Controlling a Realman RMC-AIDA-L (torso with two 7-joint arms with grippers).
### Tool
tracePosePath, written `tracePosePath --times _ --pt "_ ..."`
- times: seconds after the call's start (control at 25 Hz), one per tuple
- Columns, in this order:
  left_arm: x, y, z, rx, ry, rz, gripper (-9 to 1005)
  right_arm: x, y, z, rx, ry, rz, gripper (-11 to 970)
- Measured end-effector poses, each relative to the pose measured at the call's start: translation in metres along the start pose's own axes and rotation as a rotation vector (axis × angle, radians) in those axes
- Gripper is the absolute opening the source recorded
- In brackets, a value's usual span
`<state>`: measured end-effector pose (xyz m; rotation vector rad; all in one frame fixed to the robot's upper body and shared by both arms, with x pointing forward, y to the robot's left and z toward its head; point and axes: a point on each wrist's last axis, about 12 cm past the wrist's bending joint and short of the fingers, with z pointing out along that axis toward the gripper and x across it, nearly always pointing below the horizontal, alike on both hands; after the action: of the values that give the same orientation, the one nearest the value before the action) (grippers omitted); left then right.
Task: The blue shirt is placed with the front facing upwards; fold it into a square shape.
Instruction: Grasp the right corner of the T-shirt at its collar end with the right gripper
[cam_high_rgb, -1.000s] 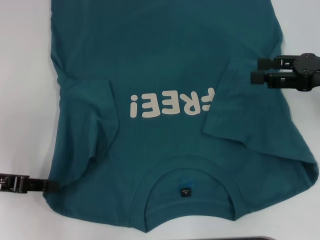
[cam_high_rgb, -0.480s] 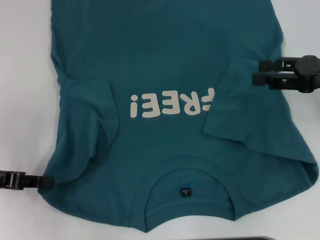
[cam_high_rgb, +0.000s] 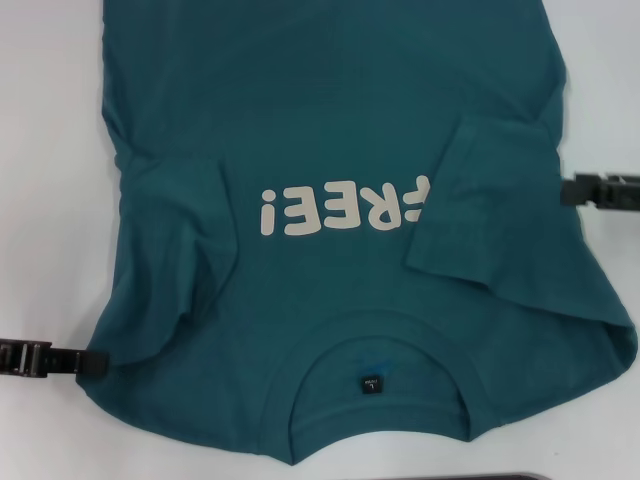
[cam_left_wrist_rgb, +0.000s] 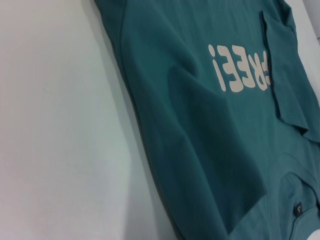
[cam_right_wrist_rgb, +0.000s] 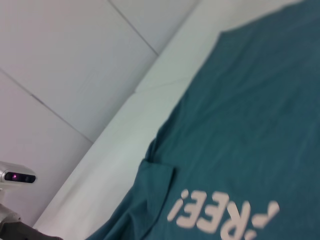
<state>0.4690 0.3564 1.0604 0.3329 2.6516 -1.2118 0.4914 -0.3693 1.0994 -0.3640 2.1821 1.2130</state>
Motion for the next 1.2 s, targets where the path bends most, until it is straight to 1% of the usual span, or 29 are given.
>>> tracePosePath --times 0.24,0.4,0.48,0.64,0.8,1.08,1.2 --pt "-0.002 -0.001 0.001 0.002 -0.001 0.000 0 0.029 -0.003 -0.037 0.079 0.070 0.221 727" --pt "-0.006 -0.002 0.003 0.002 0.002 0.012 -1 0.047 -0.002 -0.053 0.105 0.109 0.328 727" --pt "-0.008 -0.003 0.004 0.001 0.005 0.022 -1 0.053 -0.002 -0.059 0.119 0.125 0.369 712" --pt "-0.010 -0.004 0.005 0.000 0.007 0.031 -1 0.060 -0.002 -0.063 0.138 0.160 0.413 685" --pt "-0.009 -0.003 0.005 0.000 0.007 0.030 0 0.065 -0.004 -0.061 0.152 0.190 0.442 665" --pt "-0.007 -0.002 0.005 -0.004 0.005 0.026 0 0.062 -0.006 -0.059 0.172 0.190 0.453 634" --pt "-0.007 -0.002 0.005 -0.006 0.003 0.029 -1 0.060 -0.009 -0.054 0.181 0.202 0.456 632"
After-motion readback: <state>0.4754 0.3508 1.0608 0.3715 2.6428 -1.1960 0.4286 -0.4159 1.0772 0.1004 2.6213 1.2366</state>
